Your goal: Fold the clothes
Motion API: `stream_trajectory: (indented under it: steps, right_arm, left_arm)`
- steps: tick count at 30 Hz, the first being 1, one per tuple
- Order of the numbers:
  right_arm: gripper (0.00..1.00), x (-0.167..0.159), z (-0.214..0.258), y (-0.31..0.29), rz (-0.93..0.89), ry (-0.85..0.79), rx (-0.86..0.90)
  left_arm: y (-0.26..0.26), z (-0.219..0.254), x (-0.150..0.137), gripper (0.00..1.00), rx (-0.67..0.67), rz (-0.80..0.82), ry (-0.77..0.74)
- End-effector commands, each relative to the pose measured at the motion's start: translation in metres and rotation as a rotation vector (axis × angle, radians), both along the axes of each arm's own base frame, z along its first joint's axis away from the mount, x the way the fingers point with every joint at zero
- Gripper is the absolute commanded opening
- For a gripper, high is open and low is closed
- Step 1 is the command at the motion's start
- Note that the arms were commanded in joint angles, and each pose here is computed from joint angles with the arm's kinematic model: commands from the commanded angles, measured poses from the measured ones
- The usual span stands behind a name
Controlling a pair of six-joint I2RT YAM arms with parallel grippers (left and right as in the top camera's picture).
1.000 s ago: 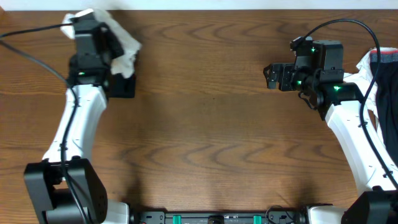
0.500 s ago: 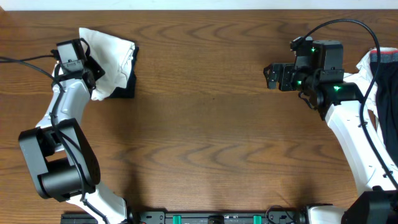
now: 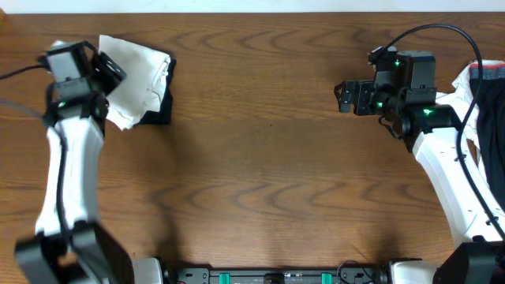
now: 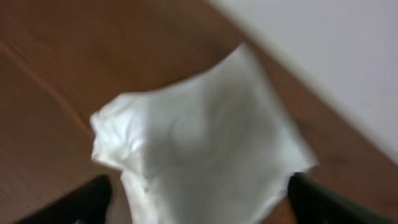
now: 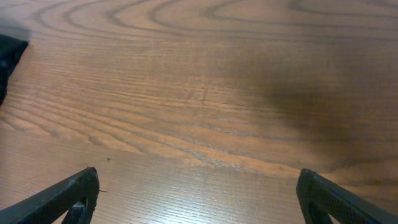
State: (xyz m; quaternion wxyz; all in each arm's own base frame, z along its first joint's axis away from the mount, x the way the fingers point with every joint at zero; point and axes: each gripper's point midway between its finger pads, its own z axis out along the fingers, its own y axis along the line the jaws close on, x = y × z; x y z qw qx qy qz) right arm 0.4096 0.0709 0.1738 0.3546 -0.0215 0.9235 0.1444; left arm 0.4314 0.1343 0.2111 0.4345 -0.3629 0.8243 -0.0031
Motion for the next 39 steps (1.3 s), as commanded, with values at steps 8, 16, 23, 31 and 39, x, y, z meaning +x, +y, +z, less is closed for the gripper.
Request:
stream_trajectory:
  steps: [8,16,23,31,39]
  right_arm:
    - [0.99,0.000,0.003,-0.004,-0.013,-0.006,0.001]
    - [0.99,0.000,0.003,-0.004,-0.013,-0.006,0.001]
    - [0.99,0.000,0.003,-0.004,-0.013,-0.006,0.001]
    - [0.99,0.000,0.003,-0.004,-0.013,-0.006,0.001]
    - [0.99,0.000,0.003,-0.005,-0.014,-0.006,0.001]
  left_arm:
    - [-0.030,-0.033,0.016,0.06,-0.179,-0.112,0.033]
    - [-0.061,-0.143,0.002,0.06,-0.401,-0.179,0.322]
    - [-0.067,-0.170,0.001,0.06,-0.428,-0.226,0.372]
    - [-0.051,-0.071,0.030,0.06,-0.346,-0.227,0.080]
    - [-0.011,-0.054,0.027,0.06,-0.324,-0.148,0.010]
